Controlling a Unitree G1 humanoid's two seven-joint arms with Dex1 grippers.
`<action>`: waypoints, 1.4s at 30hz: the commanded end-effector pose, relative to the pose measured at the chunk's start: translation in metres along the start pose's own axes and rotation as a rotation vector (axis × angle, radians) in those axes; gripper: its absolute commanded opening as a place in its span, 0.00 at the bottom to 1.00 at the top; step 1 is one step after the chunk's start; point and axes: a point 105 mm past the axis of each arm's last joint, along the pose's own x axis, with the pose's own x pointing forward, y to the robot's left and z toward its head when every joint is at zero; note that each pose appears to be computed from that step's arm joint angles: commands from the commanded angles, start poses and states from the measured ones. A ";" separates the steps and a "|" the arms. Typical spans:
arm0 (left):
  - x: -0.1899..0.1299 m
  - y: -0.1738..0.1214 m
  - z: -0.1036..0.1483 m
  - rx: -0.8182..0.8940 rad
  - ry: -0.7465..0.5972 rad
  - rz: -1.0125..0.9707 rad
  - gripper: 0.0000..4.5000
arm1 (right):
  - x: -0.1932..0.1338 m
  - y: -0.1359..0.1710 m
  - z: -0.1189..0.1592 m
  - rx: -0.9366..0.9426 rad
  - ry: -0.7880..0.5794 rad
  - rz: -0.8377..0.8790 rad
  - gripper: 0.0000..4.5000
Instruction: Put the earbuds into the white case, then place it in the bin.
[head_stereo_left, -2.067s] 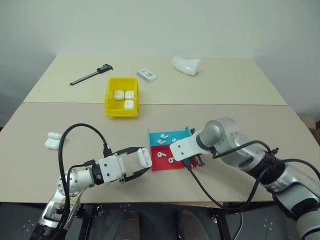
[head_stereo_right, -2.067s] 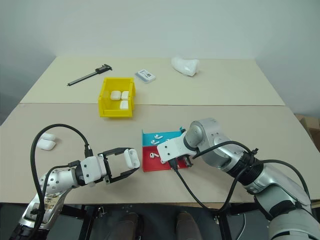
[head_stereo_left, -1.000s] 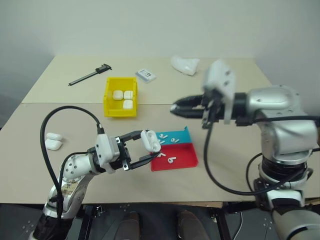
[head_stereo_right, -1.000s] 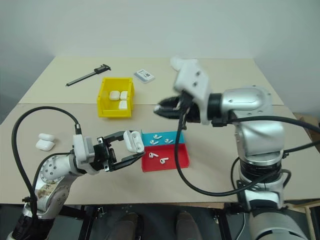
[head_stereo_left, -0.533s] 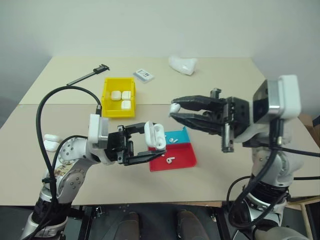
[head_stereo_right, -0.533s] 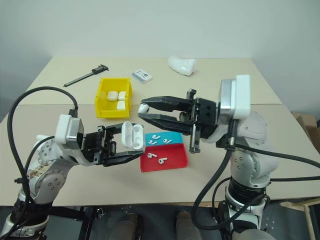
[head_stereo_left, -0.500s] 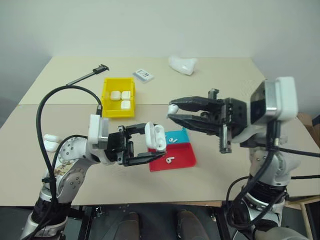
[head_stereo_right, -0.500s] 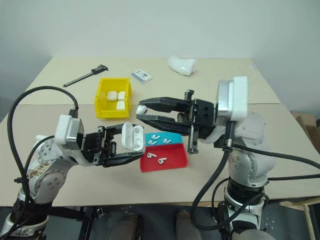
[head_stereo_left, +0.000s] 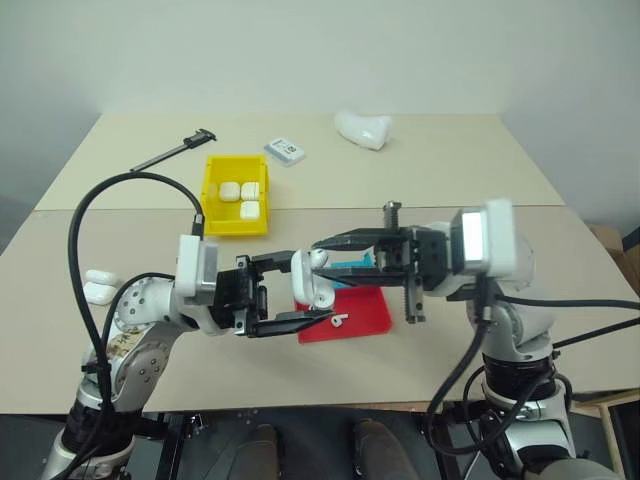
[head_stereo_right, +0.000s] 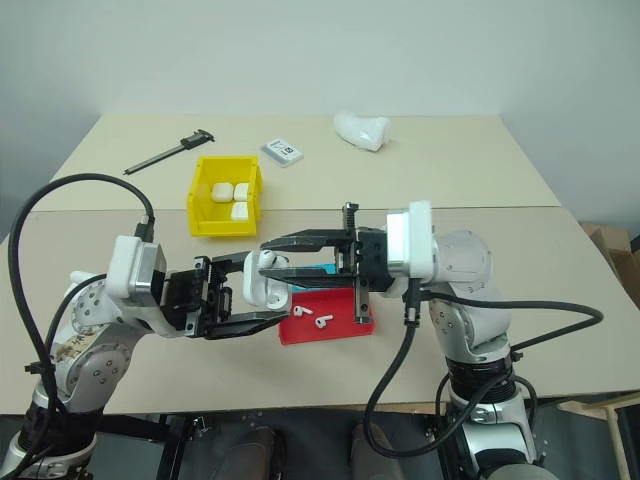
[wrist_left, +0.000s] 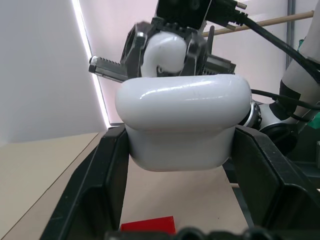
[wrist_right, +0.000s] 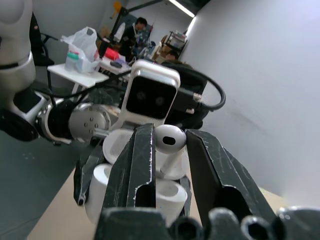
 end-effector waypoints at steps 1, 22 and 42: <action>0.001 -0.004 0.010 0.068 -0.019 -0.009 0.62 | 0.001 0.001 0.003 -0.043 -0.004 0.013 0.25; 0.002 0.001 0.007 0.089 -0.025 0.007 0.62 | -0.003 0.006 -0.011 -0.135 0.080 0.035 0.58; -0.075 -0.045 -0.058 0.035 0.427 0.120 0.62 | -0.029 -0.074 -0.083 0.010 1.008 0.208 0.58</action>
